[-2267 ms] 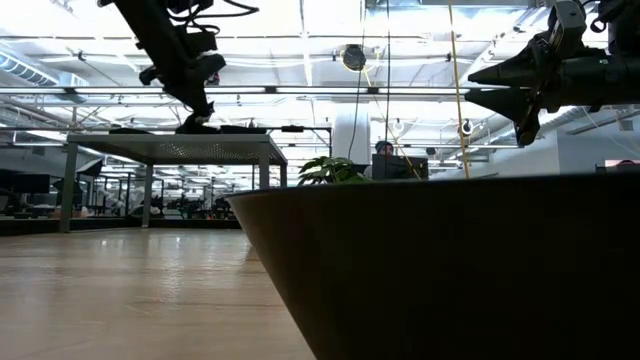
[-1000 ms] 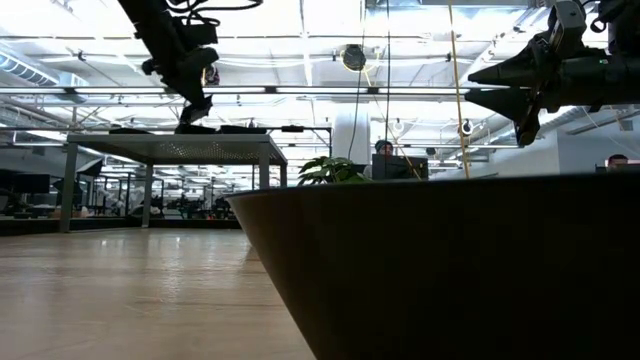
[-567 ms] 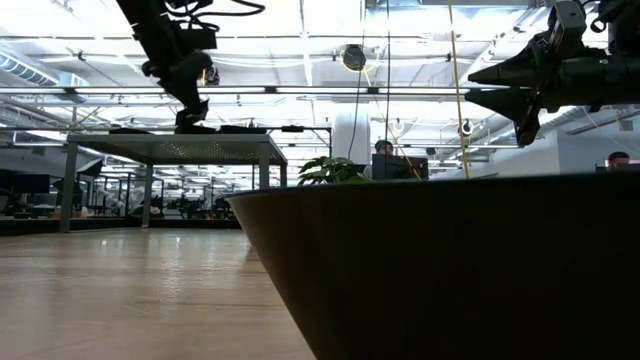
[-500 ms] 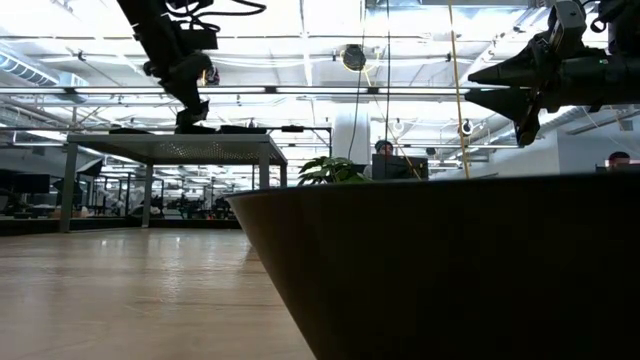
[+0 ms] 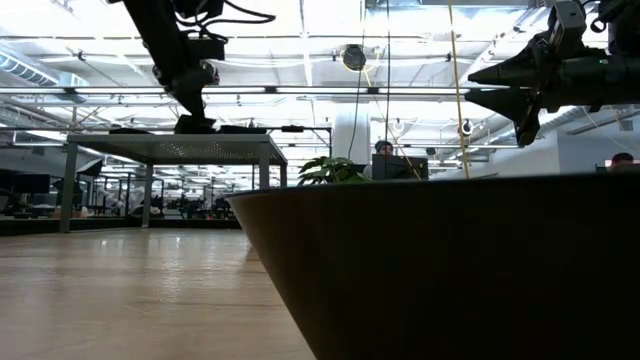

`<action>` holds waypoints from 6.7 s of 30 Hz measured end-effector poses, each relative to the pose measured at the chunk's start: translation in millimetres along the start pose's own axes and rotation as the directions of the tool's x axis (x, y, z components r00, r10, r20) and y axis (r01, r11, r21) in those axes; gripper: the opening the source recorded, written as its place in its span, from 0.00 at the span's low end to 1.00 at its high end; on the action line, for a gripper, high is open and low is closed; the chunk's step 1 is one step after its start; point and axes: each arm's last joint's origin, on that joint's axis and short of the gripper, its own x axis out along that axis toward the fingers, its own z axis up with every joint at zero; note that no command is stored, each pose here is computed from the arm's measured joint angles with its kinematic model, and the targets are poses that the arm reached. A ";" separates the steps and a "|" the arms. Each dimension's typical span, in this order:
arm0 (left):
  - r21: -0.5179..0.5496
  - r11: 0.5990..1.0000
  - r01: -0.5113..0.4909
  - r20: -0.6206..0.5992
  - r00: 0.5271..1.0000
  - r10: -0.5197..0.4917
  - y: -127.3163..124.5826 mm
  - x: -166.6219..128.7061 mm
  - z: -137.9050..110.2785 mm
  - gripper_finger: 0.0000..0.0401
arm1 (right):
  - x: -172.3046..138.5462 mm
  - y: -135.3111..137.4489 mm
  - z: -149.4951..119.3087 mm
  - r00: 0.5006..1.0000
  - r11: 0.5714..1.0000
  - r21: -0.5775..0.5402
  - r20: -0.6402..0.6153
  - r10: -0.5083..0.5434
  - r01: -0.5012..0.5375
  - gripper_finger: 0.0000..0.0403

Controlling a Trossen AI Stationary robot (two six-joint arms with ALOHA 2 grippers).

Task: Pick & Place Mini shaped plates
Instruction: Stack the black square plate on top of the other black square plates on the shelf, then stack the black distorted square plate on top of the other black distorted squares plate on the shelf

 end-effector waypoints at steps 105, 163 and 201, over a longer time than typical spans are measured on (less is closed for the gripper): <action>0.702 0.574 0.422 -0.014 0.814 -0.581 -267.5 27.5 -23.8 0.03 | 0.1 -0.4 -0.7 1.000 1.000 -0.003 -0.006 -0.004 0.004 0.32; -0.041 0.991 0.130 -0.152 0.979 -0.135 7.0 34.4 84.2 0.03 | 4.7 -3.4 -9.3 0.996 0.999 -0.026 -0.073 -0.041 0.039 0.32; 0.057 0.965 0.257 0.248 0.933 -0.263 -47.0 -22.5 128.3 0.56 | 4.7 -3.4 -9.3 0.996 0.999 -0.026 -0.073 -0.041 0.039 0.32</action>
